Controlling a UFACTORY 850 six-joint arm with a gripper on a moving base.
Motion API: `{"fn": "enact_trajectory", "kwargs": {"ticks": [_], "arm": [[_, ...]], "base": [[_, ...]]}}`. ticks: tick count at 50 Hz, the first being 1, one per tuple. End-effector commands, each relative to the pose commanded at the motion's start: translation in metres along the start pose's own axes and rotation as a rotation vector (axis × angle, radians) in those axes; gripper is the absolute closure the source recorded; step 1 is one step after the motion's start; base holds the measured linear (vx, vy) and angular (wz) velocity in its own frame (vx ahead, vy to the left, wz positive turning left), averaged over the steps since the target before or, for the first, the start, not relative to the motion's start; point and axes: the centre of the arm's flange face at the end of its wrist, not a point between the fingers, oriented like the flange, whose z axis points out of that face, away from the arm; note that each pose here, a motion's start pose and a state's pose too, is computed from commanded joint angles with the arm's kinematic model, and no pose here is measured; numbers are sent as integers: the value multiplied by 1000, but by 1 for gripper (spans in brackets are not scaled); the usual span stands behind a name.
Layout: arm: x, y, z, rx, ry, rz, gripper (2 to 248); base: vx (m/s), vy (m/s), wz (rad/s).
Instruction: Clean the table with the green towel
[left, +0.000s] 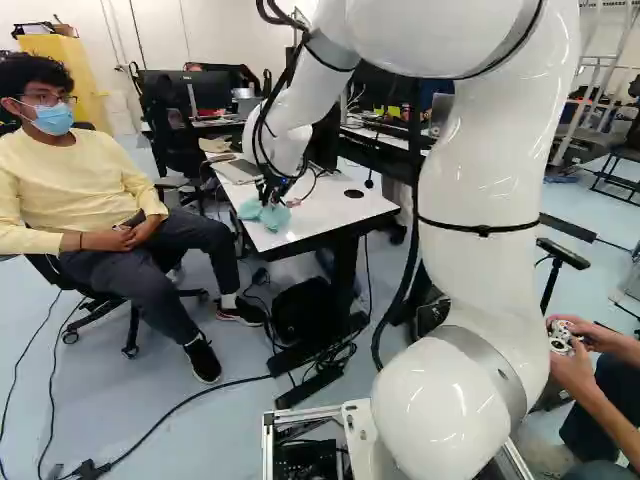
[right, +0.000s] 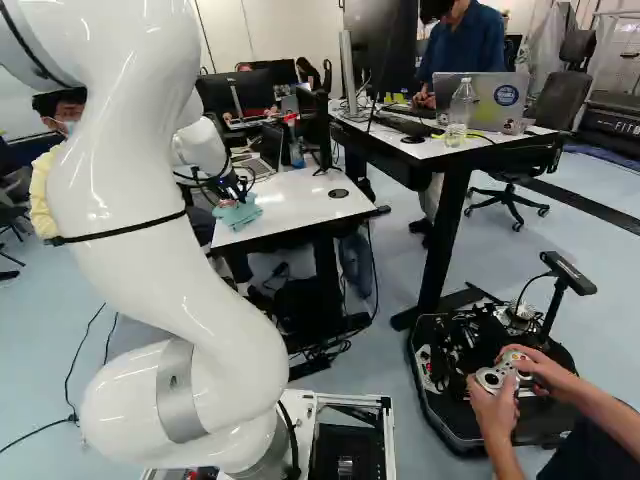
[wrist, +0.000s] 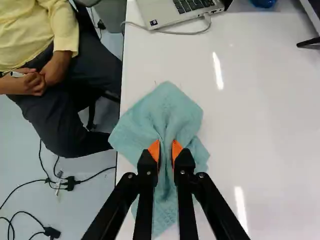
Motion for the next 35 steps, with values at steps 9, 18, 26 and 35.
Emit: {"fn": "enact_trajectory", "kwargs": {"ticks": [9,18,26,35], "arm": [[-2,0,4,0,-7,0,199],[-2,0,5,0,-8,0,199],[-2,0,5,0,-8,0,199],[-2,0,5,0,-14,0,199]], "base": [[0,0,0],[0,0,0],[0,0,0],[0,0,0]]}}
